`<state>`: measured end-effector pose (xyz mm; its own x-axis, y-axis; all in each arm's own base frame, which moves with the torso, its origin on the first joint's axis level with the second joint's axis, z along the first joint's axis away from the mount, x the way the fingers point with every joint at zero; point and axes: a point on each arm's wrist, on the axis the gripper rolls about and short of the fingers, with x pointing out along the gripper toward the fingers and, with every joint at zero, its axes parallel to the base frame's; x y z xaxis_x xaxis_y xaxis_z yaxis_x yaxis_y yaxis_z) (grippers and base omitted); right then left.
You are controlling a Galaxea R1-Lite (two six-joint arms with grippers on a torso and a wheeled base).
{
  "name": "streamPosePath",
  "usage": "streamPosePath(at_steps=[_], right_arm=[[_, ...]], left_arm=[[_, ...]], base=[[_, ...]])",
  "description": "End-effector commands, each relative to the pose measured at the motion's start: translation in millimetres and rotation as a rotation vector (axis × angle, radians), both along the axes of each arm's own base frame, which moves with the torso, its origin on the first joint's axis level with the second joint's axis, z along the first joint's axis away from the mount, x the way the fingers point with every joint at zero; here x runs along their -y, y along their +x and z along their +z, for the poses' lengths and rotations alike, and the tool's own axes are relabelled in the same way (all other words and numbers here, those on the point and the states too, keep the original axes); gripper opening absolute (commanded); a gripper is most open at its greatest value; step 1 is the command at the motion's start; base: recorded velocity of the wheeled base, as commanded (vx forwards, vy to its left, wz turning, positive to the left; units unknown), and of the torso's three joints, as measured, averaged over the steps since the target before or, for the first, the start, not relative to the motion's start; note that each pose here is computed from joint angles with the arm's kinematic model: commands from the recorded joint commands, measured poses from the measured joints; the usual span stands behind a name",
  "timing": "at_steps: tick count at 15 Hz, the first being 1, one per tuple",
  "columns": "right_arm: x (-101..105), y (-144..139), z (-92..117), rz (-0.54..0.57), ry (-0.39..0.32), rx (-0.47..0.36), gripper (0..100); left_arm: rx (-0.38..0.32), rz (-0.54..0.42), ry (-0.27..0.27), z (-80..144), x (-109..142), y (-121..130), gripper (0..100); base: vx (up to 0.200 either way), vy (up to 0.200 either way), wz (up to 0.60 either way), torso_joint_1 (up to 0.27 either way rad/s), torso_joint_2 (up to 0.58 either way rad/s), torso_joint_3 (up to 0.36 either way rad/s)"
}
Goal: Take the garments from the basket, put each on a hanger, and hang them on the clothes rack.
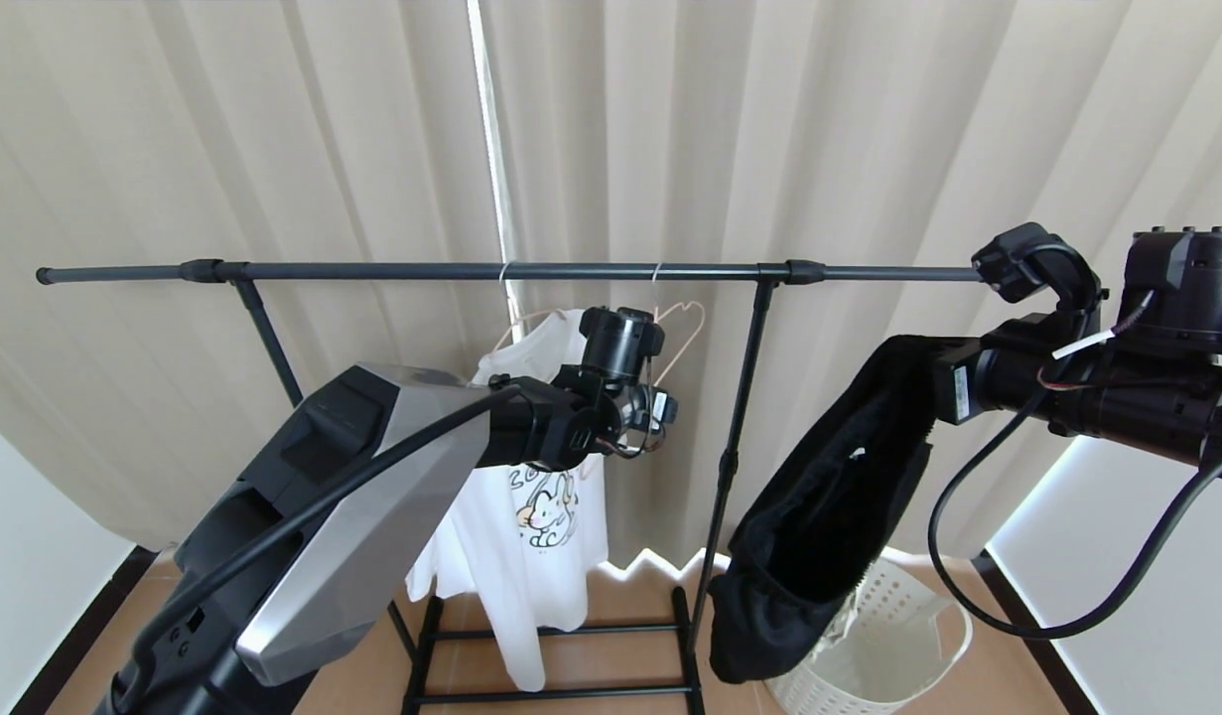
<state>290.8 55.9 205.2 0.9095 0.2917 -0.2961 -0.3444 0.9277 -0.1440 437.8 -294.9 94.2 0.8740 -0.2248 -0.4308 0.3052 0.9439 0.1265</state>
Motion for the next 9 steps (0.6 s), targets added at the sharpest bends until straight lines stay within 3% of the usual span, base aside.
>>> streamPosePath(at_steps=[1,9], right_arm=[[-0.1,-0.3,0.2,0.001,0.000,0.001,0],[-0.6,-0.3,-2.4,0.001,-0.002,-0.008,0]], left_arm=[[-0.010,0.002,0.008,-8.2,0.1,1.9,100],[-0.013,0.018,0.013,-17.4,-6.0,8.7,100]], base=[[0.000,0.000,0.00,0.000,0.00,0.000],[0.000,0.000,0.00,0.000,0.00,0.000]])
